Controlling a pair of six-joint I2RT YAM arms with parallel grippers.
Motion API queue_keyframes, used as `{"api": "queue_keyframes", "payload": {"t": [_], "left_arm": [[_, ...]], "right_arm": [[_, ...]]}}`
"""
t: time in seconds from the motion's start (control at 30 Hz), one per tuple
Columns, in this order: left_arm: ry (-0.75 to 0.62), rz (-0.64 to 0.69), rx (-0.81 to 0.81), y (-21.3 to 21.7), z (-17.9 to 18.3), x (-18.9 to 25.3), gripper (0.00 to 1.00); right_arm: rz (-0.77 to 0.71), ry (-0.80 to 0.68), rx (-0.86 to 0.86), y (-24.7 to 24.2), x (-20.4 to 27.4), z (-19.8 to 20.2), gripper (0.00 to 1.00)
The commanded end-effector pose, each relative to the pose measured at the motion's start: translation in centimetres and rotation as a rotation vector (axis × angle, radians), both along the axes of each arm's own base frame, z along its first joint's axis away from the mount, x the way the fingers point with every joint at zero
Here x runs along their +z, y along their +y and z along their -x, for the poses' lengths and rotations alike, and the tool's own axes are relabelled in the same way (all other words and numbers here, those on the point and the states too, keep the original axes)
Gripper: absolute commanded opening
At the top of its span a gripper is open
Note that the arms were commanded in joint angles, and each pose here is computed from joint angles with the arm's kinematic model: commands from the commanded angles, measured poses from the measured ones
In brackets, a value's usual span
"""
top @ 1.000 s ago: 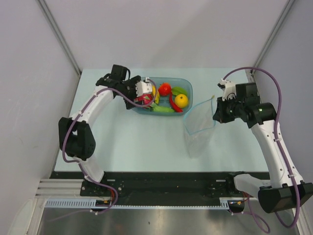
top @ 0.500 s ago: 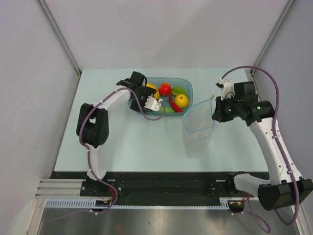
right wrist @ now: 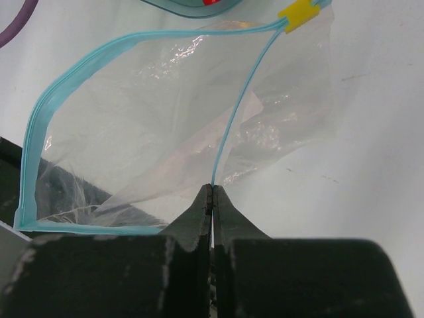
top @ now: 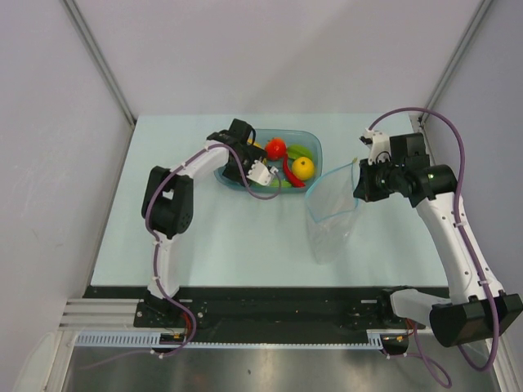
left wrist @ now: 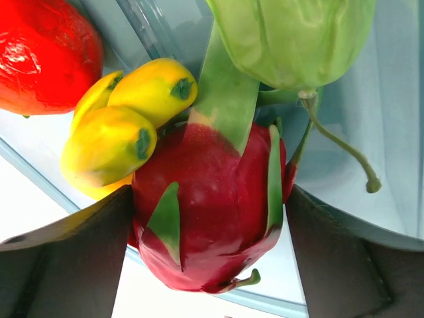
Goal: Place the food in the zip-top bag and seal the zipper
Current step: Pick up the fake fruit from the bin.
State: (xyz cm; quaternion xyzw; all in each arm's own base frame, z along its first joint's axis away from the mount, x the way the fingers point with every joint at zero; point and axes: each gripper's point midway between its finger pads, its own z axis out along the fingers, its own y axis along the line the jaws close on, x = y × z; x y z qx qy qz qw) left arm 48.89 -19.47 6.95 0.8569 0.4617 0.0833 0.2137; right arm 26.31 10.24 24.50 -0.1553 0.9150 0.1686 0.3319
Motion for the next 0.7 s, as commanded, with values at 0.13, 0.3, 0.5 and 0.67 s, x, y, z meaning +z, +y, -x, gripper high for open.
{"api": "queue_keyframes", "payload": {"t": [0.13,0.3,0.5,0.67], "left_arm": [[0.015,0.027,-0.068,-0.6,2.0,3.2,0.64],[-0.01,0.058,-0.077,-0.4,3.2,6.3,0.42],[-0.032,0.103,-0.062,0.5,3.8,9.2,0.34],[-0.028,0.195,-0.057,0.0,4.6,12.0,0.34]], "right_arm": [[-0.015,-0.069,0.02,0.5,1.9,-1.0,0.0],[-0.031,-0.062,0.022,0.8,2.1,-1.4,0.0],[-0.045,-0.057,0.024,1.2,2.3,-2.2,0.0],[-0.069,-0.049,0.029,1.7,2.5,-2.6,0.0]]}}
